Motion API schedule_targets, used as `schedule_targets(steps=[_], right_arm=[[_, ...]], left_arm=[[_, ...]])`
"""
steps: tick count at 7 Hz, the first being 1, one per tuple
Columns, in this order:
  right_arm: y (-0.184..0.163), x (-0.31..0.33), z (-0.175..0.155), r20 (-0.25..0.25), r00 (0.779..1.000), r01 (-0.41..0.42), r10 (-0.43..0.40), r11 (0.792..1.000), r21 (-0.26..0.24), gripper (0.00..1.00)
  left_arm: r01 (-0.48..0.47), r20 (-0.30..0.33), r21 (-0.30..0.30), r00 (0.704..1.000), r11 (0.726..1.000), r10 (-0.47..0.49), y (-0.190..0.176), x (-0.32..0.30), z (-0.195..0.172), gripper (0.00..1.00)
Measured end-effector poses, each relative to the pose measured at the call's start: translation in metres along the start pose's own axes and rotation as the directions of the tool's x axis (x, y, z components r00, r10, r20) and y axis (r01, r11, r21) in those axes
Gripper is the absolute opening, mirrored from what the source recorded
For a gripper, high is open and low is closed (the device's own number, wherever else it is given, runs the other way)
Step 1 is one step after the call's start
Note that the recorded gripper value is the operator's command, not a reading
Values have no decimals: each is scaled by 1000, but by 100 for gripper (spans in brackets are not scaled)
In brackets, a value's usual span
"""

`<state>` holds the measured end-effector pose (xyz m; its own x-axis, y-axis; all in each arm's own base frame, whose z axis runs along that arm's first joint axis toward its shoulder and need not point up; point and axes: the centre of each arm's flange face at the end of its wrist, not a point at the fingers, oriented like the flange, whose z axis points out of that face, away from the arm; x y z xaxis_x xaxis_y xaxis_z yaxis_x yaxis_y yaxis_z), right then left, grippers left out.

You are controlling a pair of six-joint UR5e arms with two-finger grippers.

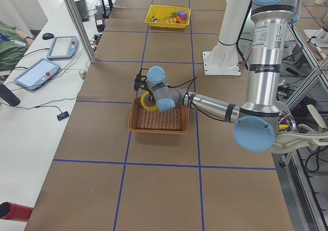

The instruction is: Move tape to another basket

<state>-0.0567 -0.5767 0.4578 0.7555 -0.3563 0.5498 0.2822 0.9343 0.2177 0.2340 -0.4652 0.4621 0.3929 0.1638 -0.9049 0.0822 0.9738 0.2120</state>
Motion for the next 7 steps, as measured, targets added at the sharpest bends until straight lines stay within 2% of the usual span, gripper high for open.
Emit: schedule_targets(steps=[2, 3, 4, 7], right_arm=[[18, 6, 12, 21, 1000, -9, 9, 1000, -10, 100], [21, 4, 14, 47, 999, -12, 12, 1000, -10, 100], [22, 1, 12, 65, 998, -9, 9, 1000, -5, 100], [24, 0, 9, 77, 997, -2, 2, 1000, 3, 100]], left_arm=[[-37, 91, -16, 995, 999, 38, -4, -13, 8, 0], [-57, 142, -23, 988, 998, 60, -6, -19, 12, 3], [-73, 188, -28, 979, 997, 77, -7, -24, 17, 97], [-95, 274, 10, 957, 995, 89, -12, -32, 20, 98]])
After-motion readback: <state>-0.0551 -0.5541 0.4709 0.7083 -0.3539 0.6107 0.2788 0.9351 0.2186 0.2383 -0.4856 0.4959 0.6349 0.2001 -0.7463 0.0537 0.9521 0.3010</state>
